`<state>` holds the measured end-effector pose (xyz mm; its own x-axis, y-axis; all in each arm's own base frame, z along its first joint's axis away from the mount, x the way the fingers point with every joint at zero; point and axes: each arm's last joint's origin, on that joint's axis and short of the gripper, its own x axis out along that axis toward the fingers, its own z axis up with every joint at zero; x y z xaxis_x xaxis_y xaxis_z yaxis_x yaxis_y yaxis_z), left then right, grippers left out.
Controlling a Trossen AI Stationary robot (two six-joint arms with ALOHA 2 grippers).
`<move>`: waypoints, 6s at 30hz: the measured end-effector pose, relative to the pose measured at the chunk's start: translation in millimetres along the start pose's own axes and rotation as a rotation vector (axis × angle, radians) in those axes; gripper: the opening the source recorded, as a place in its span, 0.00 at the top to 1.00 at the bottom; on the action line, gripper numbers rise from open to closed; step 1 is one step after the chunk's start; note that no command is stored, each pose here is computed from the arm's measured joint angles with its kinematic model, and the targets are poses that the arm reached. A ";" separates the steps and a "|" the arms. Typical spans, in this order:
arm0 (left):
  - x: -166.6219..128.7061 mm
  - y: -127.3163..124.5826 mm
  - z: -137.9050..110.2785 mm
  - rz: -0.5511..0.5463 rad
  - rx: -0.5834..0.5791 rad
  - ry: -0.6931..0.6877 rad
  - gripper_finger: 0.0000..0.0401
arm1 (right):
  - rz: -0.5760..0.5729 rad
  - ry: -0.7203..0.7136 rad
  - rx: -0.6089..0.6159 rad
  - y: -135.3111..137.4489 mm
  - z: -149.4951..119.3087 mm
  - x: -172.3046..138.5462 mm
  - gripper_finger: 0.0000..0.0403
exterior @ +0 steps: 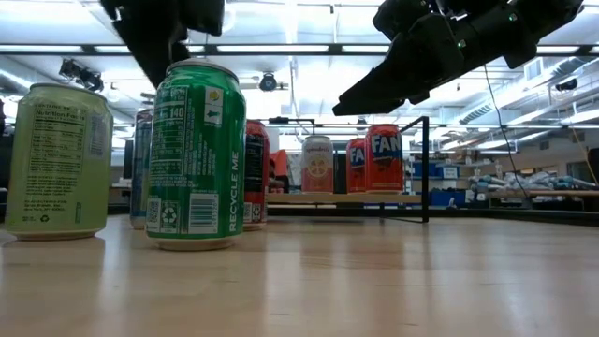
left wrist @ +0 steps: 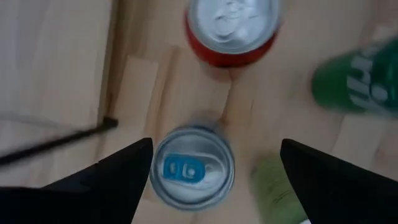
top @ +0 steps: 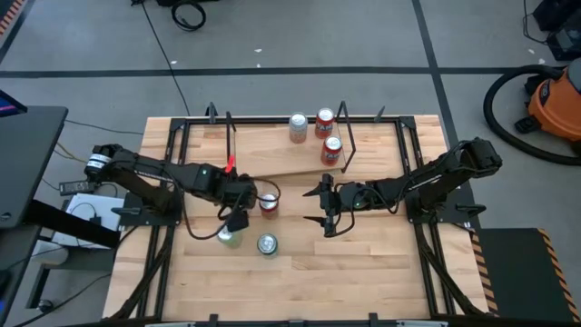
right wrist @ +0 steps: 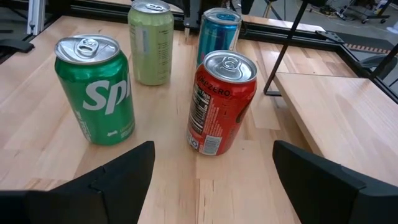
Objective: Place canned beverage on shelf
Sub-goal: Put the blue soda can on the shelf aligned with the orange-white soda can
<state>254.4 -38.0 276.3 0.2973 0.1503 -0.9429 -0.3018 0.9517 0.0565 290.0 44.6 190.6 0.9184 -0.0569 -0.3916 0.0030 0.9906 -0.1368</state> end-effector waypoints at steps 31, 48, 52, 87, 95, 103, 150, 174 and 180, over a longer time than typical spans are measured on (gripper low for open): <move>50.3 -7.0 1.8 0.148 -0.211 0.242 0.34 | 0.000 0.006 -0.001 0.0 -0.5 0.1 0.16; 50.9 -8.7 3.3 0.042 0.667 0.261 0.26 | 0.000 0.007 -0.006 0.0 -0.7 0.1 0.16; 51.2 -9.1 4.4 0.059 0.621 0.245 0.22 | 0.000 0.008 -0.007 0.0 -0.7 0.1 0.16; 54.6 -0.6 10.2 0.112 -0.426 0.213 0.11 | 0.001 0.007 -0.002 0.3 -0.7 0.0 0.16; 54.9 -1.1 11.2 0.099 -0.368 0.206 0.20 | 0.001 0.007 -0.001 0.3 -0.6 0.0 0.16; 54.5 -1.2 11.8 0.081 -0.192 0.208 0.41 | 0.001 0.007 -0.001 0.3 -0.6 0.0 0.16; 46.2 129.6 187.2 0.081 0.452 -0.131 0.34 | -0.212 0.287 -0.028 -16.7 -6.5 -49.3 0.16; 74.9 128.5 199.0 0.043 0.482 -0.150 0.34 | -0.218 0.267 -0.014 -16.1 -4.4 -49.9 0.16; 74.6 128.6 198.5 0.045 0.483 -0.144 0.34 | -0.209 0.256 -0.016 -13.5 -3.3 -50.2 0.16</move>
<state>417.5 148.7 278.4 0.4262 0.1968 -0.8830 0.1260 0.9536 0.2734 242.6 33.7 209.1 0.7695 -0.2903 -0.5689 0.1730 0.9522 -0.2519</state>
